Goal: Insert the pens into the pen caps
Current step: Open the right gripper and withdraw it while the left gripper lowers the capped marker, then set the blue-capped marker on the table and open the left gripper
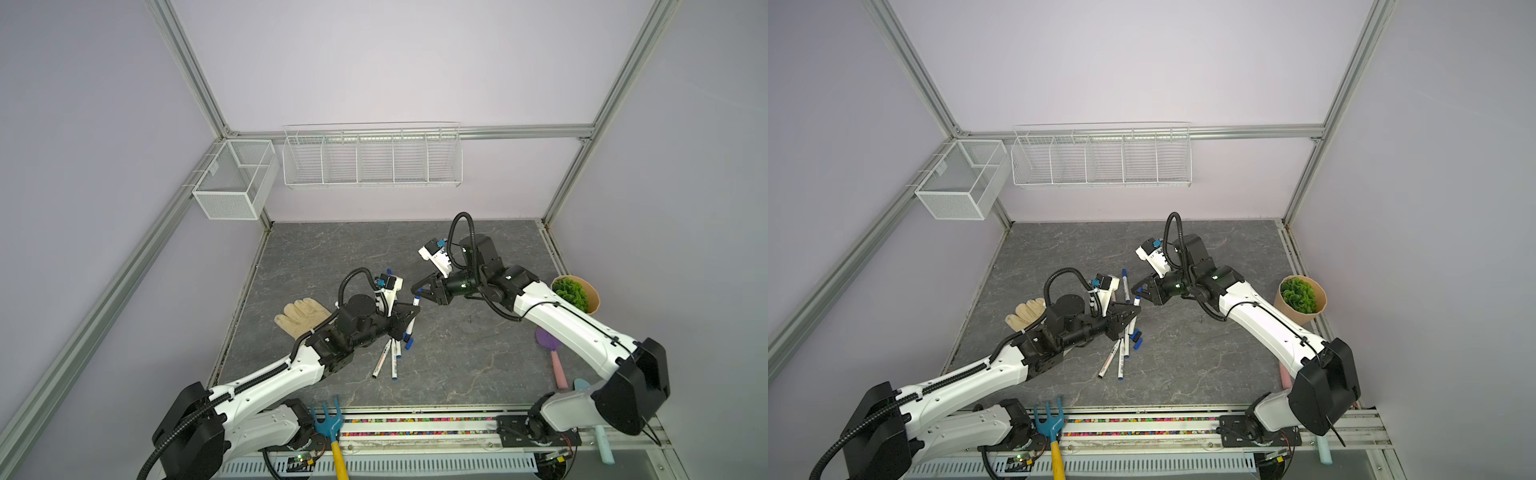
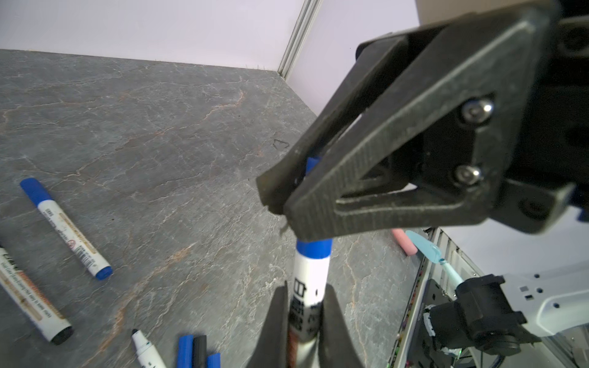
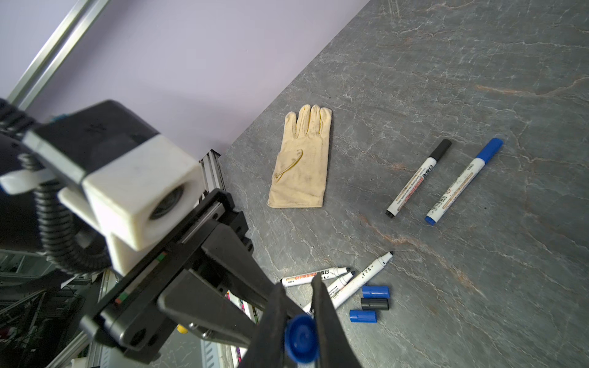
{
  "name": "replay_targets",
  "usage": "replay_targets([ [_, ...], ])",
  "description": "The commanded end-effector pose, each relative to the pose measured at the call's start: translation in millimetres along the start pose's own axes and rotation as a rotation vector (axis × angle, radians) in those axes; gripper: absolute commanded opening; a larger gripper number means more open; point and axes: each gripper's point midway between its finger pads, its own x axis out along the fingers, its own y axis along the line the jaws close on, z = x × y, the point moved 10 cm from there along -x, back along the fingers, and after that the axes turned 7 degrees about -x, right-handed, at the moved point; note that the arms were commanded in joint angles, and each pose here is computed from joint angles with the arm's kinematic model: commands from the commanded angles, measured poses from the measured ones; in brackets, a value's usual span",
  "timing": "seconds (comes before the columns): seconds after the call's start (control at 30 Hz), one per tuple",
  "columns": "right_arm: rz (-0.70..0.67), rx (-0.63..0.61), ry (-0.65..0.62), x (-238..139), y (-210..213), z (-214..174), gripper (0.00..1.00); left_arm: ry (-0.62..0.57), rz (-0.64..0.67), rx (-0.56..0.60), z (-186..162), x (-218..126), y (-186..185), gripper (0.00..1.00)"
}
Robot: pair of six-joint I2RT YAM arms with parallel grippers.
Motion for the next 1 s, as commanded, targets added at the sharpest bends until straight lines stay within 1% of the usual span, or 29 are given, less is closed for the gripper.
replay_targets([
  [0.0, 0.139, 0.244, 0.249, -6.7, 15.3, -46.9, 0.26, -0.394, 0.141, -0.140, 42.1, -4.8, 10.6, 0.00],
  [0.07, 0.116, 0.237, 0.182, -12.7, 13.9, -32.8, 0.50, -0.343, 0.149, -0.183, 23.4, 3.3, 19.7, 0.00],
  [0.1, 0.102, 0.231, 0.132, -17.8, 13.2, -25.1, 0.57, -0.324, 0.158, -0.220, 13.2, 6.8, 27.2, 0.00],
  [0.2, 0.079, 0.215, -0.001, -29.8, 14.3, -12.5, 0.67, -0.315, 0.194, -0.306, -5.7, 9.7, 48.0, 0.00],
  [0.27, 0.068, 0.211, -0.031, -33.0, 14.9, -12.3, 0.69, -0.310, 0.248, -0.370, -9.4, 8.4, 63.5, 0.00],
  [0.37, 0.022, 0.228, 0.008, -33.0, 10.3, -20.4, 0.68, -0.287, 0.370, -0.435, -10.5, 3.9, 87.3, 0.00],
  [0.47, -0.029, 0.256, 0.069, -30.0, 3.8, -30.2, 0.67, -0.265, 0.510, -0.460, -8.0, -2.3, 109.5, 0.00],
  [0.67, -0.096, 0.301, 0.126, -24.2, -6.4, -41.3, 0.66, -0.189, 0.686, -0.528, -8.3, -5.7, 159.0, 0.00],
  [0.77, -0.097, 0.309, 0.146, -21.4, -9.1, -42.6, 0.66, -0.131, 0.740, -0.539, -7.9, 3.2, 177.1, 0.03],
  [0.97, -0.115, 0.305, 0.169, -20.9, -10.7, -43.9, 0.65, 0.056, 0.834, -0.545, -2.3, 33.8, 197.5, 0.08],
])
